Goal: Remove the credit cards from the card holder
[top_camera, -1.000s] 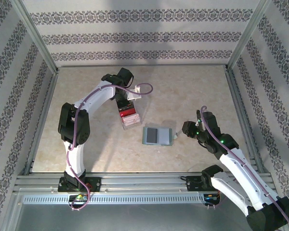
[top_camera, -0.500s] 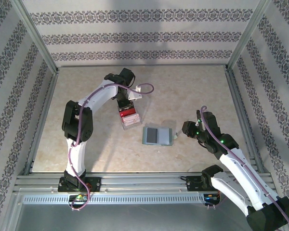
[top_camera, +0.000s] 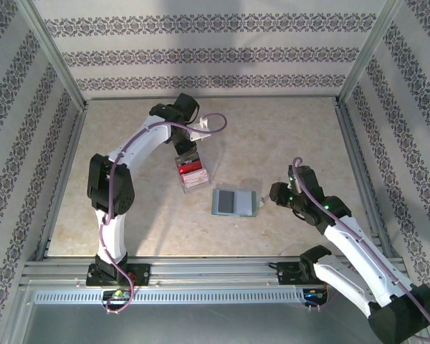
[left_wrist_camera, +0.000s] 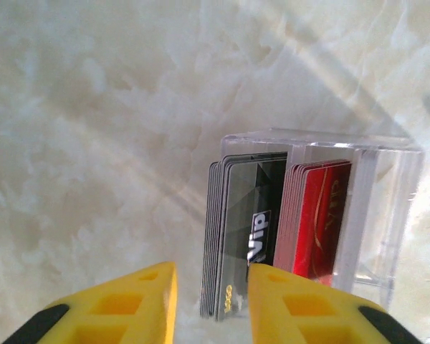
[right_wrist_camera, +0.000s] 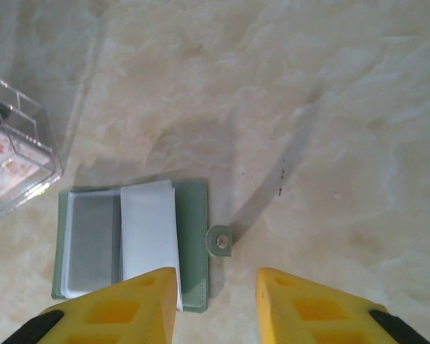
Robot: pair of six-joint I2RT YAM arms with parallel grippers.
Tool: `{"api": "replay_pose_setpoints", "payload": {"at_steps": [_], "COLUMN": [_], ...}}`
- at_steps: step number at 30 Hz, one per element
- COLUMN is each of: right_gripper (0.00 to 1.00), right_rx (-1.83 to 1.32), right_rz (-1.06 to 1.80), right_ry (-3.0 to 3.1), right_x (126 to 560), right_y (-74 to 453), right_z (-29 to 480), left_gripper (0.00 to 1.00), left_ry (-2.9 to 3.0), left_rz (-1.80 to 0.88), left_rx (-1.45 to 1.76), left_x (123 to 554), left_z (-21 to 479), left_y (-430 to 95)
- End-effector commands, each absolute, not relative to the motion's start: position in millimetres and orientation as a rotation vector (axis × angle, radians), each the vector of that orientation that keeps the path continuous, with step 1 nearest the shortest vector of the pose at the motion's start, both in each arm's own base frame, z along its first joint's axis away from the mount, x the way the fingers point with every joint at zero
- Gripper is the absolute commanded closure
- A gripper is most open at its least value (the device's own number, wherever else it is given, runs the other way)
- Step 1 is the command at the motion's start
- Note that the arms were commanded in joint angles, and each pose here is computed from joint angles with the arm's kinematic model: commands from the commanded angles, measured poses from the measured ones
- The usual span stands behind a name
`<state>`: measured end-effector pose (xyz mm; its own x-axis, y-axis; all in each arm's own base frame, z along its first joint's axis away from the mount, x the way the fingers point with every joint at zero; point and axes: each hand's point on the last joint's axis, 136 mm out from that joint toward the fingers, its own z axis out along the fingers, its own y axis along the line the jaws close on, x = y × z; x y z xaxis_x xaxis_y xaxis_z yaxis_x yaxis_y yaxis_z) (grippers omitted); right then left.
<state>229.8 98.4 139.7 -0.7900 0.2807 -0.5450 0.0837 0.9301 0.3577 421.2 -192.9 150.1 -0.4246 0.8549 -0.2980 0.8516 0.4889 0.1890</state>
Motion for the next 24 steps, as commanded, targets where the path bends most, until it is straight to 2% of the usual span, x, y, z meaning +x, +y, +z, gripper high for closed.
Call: {"api": "replay_pose_setpoints", "payload": {"at_steps": [1,3,7,8,9,16,19,24], "right_gripper": [0.64,0.64,0.64,0.64,0.64,0.63,0.63,0.62], "right_rx": [0.226,0.201,0.154,0.140,0.128,0.055,0.012,-0.102], "right_rz": [0.349,0.334,0.340,0.338,0.337,0.350,0.337,0.275], "right_ry": [2.472,2.483,2.513,2.524,2.532,2.585,2.602,2.646], "right_x": [230,230,230,229,229,232,234,234], "right_y": [102,109,128,133,137,166,181,213], "right_z": [146,145,141,139,138,124,119,108], "left_gripper": [0.54,0.44,0.13,0.03,0.00,0.00,0.00,0.00], "left_ry": [2.368,2.355,2.333,2.325,2.312,2.277,2.299,2.350], "left_rz": [-0.074,-0.128,-0.206,-0.216,-0.224,-0.506,-0.437,-0.283], "left_rx": [1.212,1.097,0.823,0.745,0.667,0.262,0.126,-0.188], "left_x": [409,403,391,388,385,355,345,332], "left_z": [195,207,221,223,225,216,201,170], "left_y": [-195,-198,-192,-189,-184,-187,-179,-138]}}
